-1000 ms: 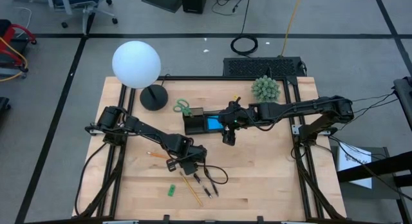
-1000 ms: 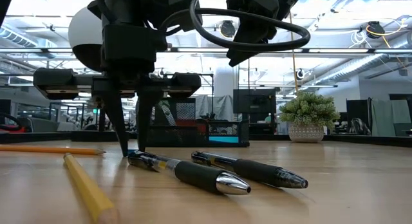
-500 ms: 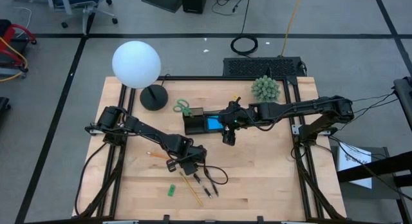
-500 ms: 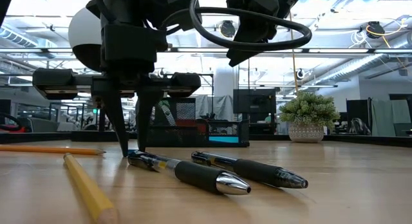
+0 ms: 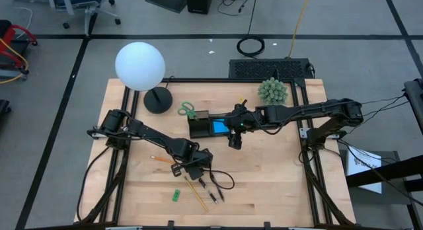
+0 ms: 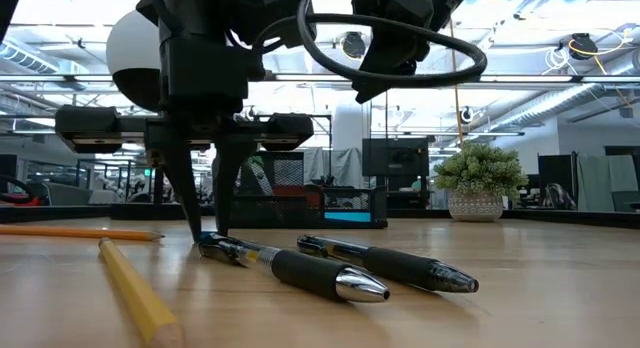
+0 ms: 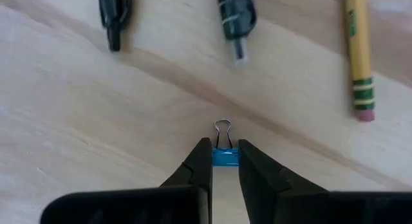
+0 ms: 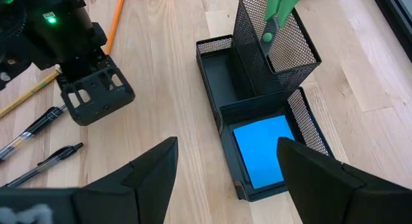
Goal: Pick and place office supplies into organizer
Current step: Put the blue binder clip into the black desk organizer
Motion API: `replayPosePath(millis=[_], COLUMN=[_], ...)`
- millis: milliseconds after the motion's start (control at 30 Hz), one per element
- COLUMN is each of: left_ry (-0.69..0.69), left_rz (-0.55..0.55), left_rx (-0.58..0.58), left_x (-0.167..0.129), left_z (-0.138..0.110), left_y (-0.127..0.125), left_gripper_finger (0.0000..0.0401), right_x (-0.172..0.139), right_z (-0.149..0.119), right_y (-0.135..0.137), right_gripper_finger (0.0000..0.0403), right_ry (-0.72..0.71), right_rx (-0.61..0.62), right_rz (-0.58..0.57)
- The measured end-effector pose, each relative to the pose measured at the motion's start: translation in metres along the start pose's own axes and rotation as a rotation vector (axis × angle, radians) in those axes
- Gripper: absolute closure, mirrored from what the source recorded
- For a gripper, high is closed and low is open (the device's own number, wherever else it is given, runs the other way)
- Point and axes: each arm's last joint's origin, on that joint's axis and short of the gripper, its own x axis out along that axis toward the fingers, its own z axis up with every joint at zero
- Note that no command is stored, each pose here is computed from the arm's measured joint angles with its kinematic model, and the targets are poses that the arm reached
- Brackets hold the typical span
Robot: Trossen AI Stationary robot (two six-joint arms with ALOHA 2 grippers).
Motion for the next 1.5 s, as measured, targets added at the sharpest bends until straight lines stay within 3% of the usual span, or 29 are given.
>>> replayPosePath(millis=[733, 1200, 1500], left_ry=[0.141, 0.127, 0.209], left_rz=[0.025, 0.037, 0.004], left_rx=[-0.061, -0.093, -0.126], left_x=[-0.004, -0.03, -0.034], left_z=[-0.005, 0.008, 0.0], left_y=[-0.003, 0.009, 0.008], left_gripper_finger=[0.0355, 0.0355, 0.0355], right_x=[0.0, 0.0, 0.0], right_z=[0.001, 0.003, 0.005], right_y=[0.0, 0.0, 0.001], right_gripper_finger=[0.0149, 0.0149, 0.0149], right_ry=[-0.015, -0.036, -0.052], right_rx=[-0.005, -0.006, -0.012], right_rz=[-0.001, 0.001, 0.004])
